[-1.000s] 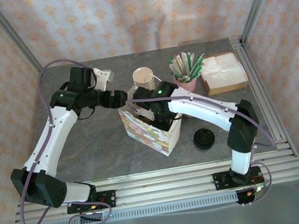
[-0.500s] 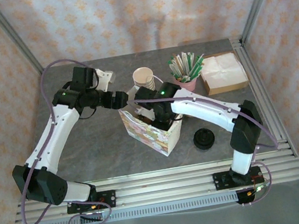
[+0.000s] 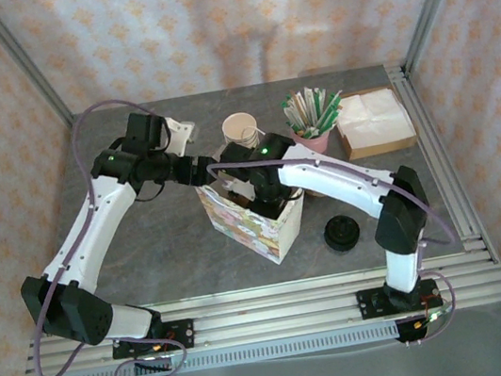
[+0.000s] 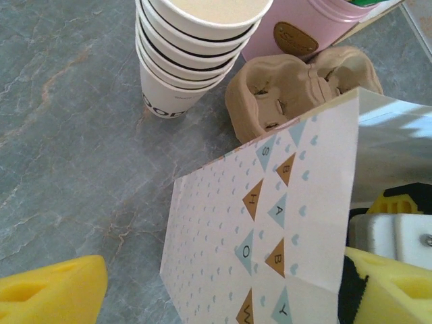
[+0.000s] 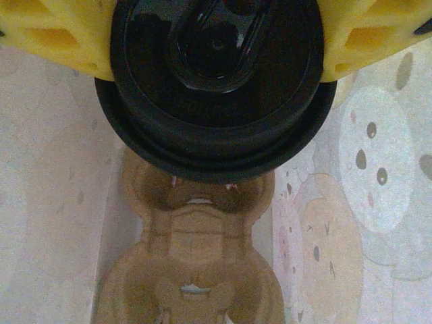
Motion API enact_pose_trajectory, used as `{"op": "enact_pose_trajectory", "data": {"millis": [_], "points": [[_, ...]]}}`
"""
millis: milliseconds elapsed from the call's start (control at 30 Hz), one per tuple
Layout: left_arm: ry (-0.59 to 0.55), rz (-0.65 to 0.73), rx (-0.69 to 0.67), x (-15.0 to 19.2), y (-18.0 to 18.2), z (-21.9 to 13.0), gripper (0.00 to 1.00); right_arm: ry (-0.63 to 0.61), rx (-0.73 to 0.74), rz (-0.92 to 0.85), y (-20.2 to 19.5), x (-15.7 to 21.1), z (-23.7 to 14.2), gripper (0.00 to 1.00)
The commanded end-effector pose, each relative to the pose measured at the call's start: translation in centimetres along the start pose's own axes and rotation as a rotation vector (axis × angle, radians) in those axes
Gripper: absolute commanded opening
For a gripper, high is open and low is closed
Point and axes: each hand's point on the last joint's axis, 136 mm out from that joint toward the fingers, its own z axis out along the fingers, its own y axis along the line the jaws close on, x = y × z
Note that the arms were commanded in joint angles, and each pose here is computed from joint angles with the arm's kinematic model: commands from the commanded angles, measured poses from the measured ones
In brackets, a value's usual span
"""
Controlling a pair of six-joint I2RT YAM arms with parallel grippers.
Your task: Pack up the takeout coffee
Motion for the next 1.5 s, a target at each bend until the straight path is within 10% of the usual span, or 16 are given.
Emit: {"op": "enact_pose_trajectory", "data": {"millis": [0, 867, 1467], "points": [[0.023, 0.023, -0.009, 0.4, 0.0, 0.1, 0.86, 0.048, -0.011, 0.023, 0.2, 0.6, -0.2, 0.37], [-0.002, 0.024, -0.017, -0.2, -0.1, -0.5, 0.84, -0.137, 0.020, 0.040, -0.3, -1.5, -2.4, 0.33], [-0.324, -0.189, -0.059, -6.4, 1.3, -7.3, 0.87, -0.296, 0.038, 0.050, -0.7, -4.7, -3.9, 0.33]]}}
